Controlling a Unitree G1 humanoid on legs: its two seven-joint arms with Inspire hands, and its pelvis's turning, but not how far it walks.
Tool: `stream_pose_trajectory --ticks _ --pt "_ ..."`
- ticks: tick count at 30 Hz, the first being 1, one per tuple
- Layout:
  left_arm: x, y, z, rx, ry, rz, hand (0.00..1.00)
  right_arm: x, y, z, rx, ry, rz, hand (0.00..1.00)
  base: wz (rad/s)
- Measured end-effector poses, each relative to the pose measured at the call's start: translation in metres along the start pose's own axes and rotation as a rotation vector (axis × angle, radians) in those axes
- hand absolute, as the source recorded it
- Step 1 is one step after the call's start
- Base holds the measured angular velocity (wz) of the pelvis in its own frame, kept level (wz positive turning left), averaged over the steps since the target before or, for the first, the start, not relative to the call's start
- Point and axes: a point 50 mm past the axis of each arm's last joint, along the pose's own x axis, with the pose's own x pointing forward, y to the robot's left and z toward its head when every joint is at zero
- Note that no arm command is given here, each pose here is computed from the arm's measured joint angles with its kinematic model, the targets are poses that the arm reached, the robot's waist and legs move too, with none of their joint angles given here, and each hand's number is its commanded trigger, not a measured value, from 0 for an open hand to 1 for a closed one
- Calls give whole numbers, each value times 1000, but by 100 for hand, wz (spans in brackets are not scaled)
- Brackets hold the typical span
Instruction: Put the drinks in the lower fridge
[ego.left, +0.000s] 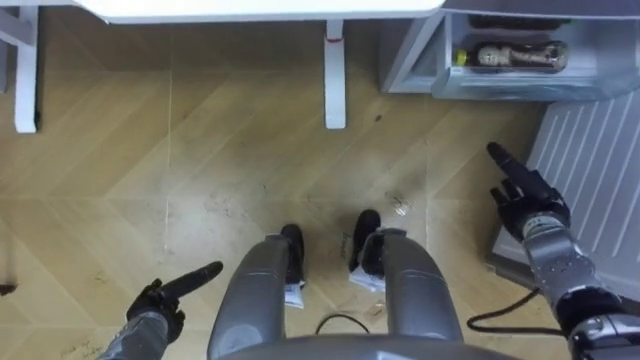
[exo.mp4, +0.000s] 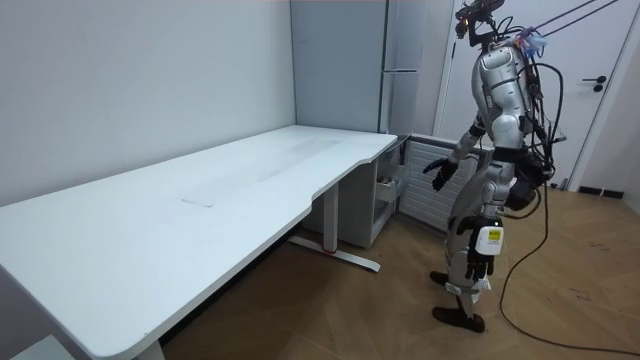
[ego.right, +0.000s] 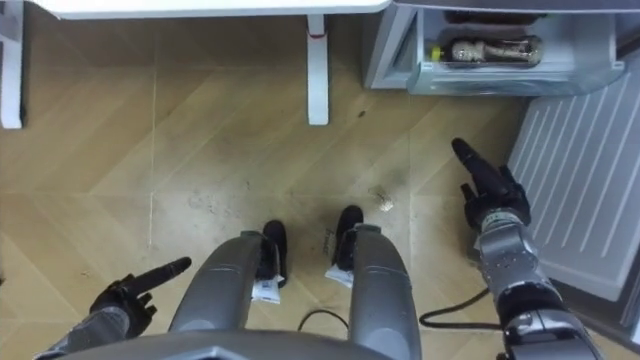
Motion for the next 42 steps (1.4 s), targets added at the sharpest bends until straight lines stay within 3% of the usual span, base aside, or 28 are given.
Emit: stream_pose_trajectory --ticks 6,15,20,28,36,42 --pt "3 -16 16 -4 -37 -5 0 11 42 26 109 -58 41 0 -15" --pt "4 -53 62 -40 -150 -49 0 15 82 67 209 -108 59 0 8" --pt "3 -63 81 -70 -193 -47 0 13 104 86 256 -135 97 0 3" --pt "2 -56 90 -64 -220 -19 0 9 116 105 298 -166 140 0 2" --pt "0 -44 101 -60 -253 37 0 -3 155 129 356 -198 286 0 0" --pt "-2 -36 97 -77 -259 38 0 -7 165 130 356 -174 290 0 -3"
